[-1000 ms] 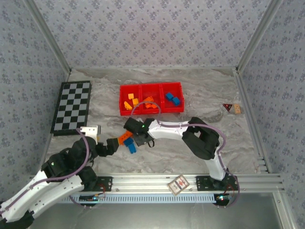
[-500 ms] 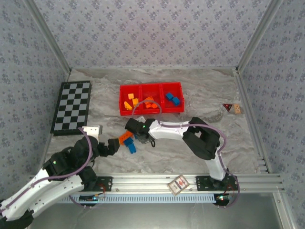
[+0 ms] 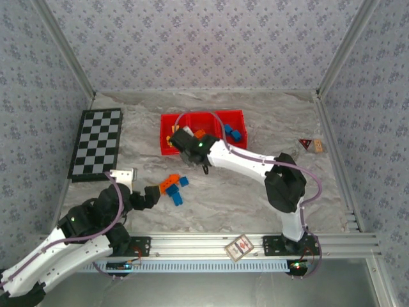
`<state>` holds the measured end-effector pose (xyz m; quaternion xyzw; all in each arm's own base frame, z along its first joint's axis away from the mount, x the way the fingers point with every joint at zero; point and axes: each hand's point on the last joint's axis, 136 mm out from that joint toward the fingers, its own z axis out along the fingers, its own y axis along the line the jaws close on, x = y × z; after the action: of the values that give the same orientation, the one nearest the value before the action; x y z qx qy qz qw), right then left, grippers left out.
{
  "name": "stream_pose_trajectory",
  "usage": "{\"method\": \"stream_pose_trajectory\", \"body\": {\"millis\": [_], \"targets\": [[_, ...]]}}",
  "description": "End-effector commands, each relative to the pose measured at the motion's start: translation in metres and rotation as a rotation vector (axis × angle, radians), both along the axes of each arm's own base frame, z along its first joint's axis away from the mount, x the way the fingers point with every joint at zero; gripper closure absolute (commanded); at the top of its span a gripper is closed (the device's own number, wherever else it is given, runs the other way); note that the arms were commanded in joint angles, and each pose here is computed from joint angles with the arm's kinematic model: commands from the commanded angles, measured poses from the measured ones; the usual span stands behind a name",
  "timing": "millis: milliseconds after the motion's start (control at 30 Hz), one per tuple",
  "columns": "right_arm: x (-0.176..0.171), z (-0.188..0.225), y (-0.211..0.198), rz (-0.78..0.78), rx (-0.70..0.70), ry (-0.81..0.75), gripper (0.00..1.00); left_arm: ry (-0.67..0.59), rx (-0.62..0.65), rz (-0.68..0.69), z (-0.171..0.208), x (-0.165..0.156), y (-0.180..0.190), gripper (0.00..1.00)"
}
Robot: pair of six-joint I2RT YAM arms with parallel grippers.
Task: Sort the legos into containers by color
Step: Pick up the lego from the bottom-center of the table, then place the lego in the container.
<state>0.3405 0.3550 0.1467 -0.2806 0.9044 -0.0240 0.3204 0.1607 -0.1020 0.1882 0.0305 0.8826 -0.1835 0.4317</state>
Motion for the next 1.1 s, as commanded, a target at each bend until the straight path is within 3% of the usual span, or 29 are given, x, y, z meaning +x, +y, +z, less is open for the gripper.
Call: {"method": "stream_pose_trajectory", "body": {"millis": [0, 233, 333, 433, 500, 567, 667, 900, 1067], "targets": [[0.028, -0.008, 0.029, 0.063, 0.085, 0.037, 0.68, -0.023, 0.001, 0.028, 0.002, 0.005, 0.002, 0.0], [0.078, -0.023, 0.093, 0.2, 0.323, 0.051, 0.72, 0.044, -0.067, 0.126, -0.012, 0.005, 0.007, 0.0], [0.086, -0.025, 0.107, 0.238, 0.344, 0.038, 0.72, 0.07, -0.059, 0.133, -0.018, 0.005, 0.005, 0.0], [0.09, -0.028, 0.112, 0.234, 0.353, 0.046, 0.65, 0.093, -0.044, 0.142, -0.024, 0.005, 0.004, 0.0], [0.091, -0.03, 0.112, 0.233, 0.355, 0.055, 0.58, 0.102, -0.046, 0.15, -0.027, 0.006, 0.003, 0.0], [0.09, -0.029, 0.113, 0.237, 0.369, 0.074, 0.42, 0.125, -0.05, 0.218, -0.035, 0.007, 0.009, 0.0], [0.092, -0.018, 0.113, 0.234, 0.406, 0.083, 0.28, 0.189, -0.043, 0.287, -0.047, 0.004, 0.015, 0.0], [0.094, 0.034, 0.098, 0.203, 0.516, 0.086, 0.25, 0.241, -0.042, 0.278, -0.053, 0.008, -0.001, 0.01], [0.078, 0.073, 0.047, 0.102, 0.58, 0.064, 0.24, 0.317, -0.065, 0.356, -0.055, 0.009, -0.006, 0.01]]}}
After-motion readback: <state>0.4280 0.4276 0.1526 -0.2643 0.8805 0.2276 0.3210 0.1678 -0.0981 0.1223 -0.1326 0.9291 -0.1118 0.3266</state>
